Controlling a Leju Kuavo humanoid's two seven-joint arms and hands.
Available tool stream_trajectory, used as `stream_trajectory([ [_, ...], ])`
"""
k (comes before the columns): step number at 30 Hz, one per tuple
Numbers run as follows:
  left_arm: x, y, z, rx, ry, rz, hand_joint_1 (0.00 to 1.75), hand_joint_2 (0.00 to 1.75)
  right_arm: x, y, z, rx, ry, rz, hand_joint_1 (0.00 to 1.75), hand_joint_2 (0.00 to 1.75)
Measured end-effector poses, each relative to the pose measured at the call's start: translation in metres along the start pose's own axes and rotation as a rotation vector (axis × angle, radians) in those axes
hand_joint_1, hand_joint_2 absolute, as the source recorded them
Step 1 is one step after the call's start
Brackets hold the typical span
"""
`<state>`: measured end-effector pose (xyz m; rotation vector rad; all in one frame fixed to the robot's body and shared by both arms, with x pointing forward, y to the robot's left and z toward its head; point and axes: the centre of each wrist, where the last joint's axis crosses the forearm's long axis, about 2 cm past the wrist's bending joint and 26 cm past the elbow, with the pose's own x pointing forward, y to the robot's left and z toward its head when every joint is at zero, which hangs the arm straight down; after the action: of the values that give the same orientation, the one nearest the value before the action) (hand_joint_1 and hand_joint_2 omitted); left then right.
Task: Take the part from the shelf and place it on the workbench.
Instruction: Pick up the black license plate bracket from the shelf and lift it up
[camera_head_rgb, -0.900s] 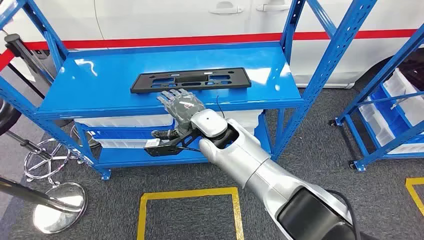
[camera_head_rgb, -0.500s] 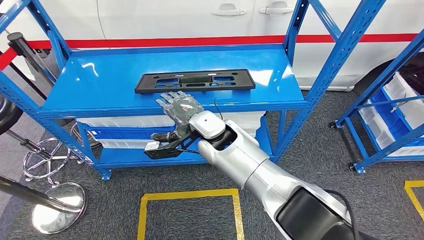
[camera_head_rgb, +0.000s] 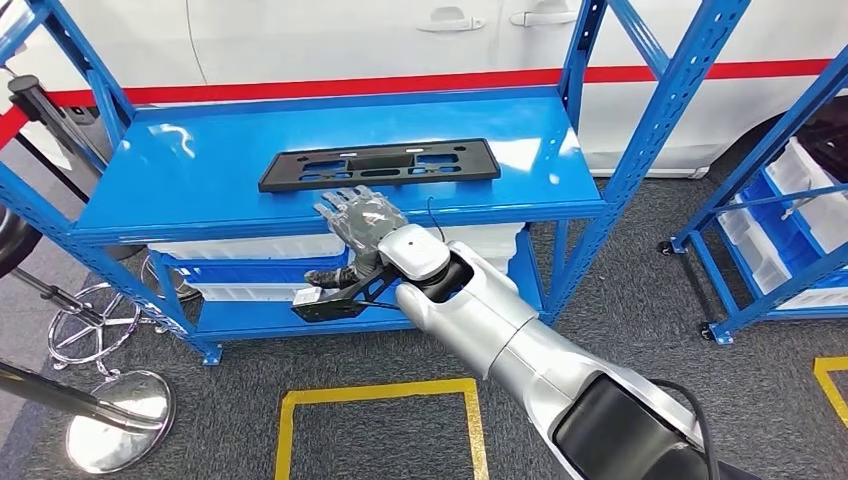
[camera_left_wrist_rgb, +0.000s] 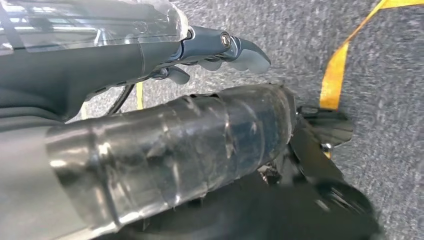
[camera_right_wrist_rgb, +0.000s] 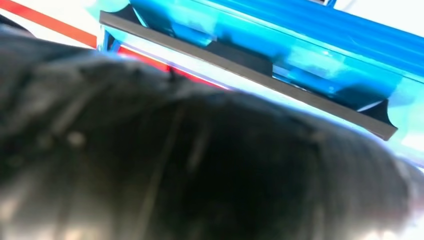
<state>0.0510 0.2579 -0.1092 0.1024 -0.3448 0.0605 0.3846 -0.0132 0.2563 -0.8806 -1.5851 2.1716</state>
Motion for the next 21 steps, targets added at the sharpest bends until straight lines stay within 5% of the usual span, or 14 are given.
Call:
stream_trajectory([
  [21, 0.0028, -0.0013, -0.0004, -0.002, -0.01, 0.007, 0.0, 0.0, -0.0071, 0.0063, 0.0012, 0.022, 0.011, 0.024, 0.0, 0.0],
])
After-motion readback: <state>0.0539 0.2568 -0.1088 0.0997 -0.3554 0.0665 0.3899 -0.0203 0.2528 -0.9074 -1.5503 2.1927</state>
